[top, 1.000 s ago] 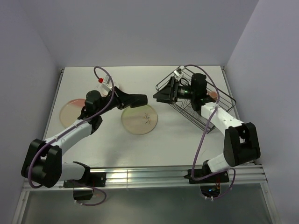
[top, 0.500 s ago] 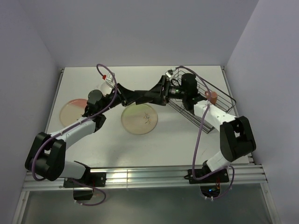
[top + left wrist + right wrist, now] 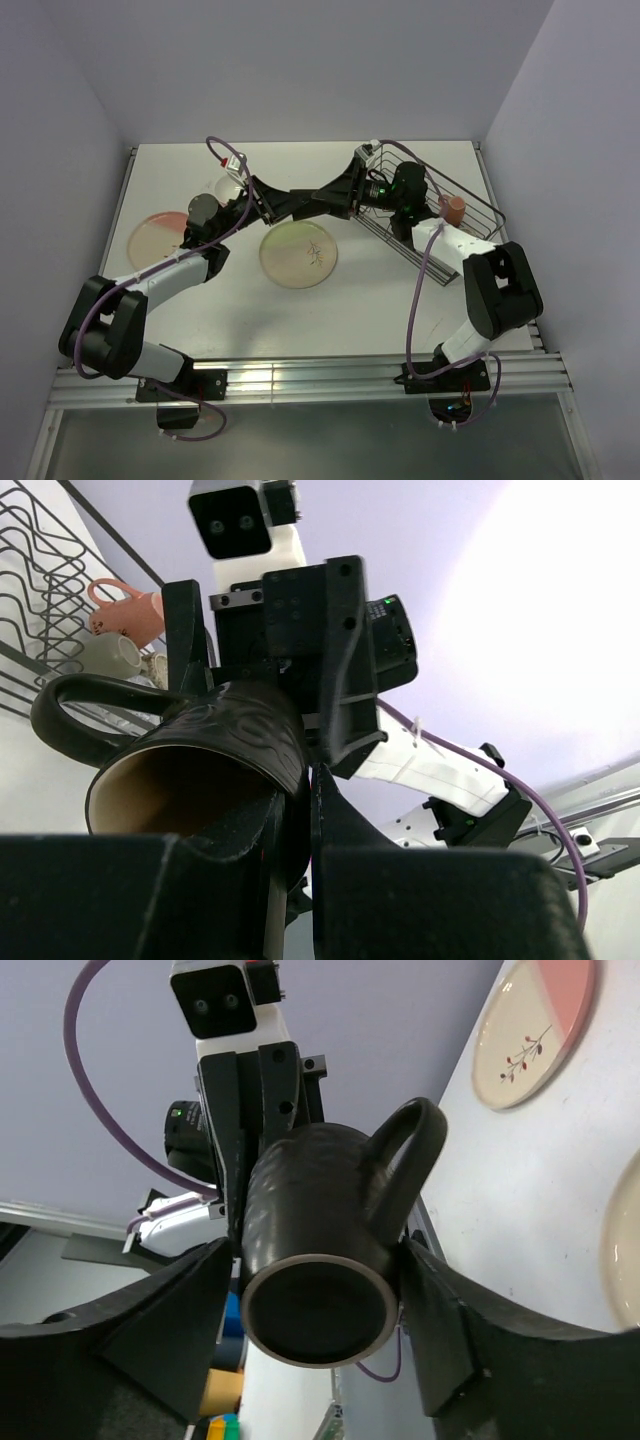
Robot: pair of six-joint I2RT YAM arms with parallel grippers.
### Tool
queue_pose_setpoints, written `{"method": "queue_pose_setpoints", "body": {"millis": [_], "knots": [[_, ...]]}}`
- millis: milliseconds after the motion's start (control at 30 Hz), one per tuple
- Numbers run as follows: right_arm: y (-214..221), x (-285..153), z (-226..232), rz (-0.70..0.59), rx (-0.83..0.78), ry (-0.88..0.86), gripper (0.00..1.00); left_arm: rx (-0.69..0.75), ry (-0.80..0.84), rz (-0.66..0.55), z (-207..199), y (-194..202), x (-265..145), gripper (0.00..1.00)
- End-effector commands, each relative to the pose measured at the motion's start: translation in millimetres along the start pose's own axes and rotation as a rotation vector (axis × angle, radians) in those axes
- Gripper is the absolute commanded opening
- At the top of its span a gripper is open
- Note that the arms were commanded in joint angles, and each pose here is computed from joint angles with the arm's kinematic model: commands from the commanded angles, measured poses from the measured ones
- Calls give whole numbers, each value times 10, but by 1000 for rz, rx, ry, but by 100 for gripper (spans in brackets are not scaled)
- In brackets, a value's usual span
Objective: Load the mixed dishes into the dish rack
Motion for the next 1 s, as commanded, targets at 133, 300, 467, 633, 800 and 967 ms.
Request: {"method": "queue_pose_setpoints", "body": {"millis": [133,300,467,633,800,967], "knots": [[45,-15,186,36,-79,-90,64,73,113,-11,-314,-56,23,0],[58,-28,226,41,-97,-98,32,71,105,-9,-289,-52,27,0],[65,-41,293,66,-181,-119,0,60,84,-2,-229,-43,29,22],[82,-67,342,87,-244,-131,0,75,65,6,-227,-24,13,50],[64,-91,318,81,-261,-126,0,100,31,13,-221,-6,-18,64],[-14,-147,296,66,-283,-113,0,133,-24,5,-196,-12,-70,73]]}}
Point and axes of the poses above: each gripper's point midway between its finger pads, its own x axis out along the fingers, its own z axis along the line the jaws close on, y = z × x, the point moved 5 cm from there along -x, back along the fingers, and after that the axes turned 1 degree about x, right-handed, at the moved point
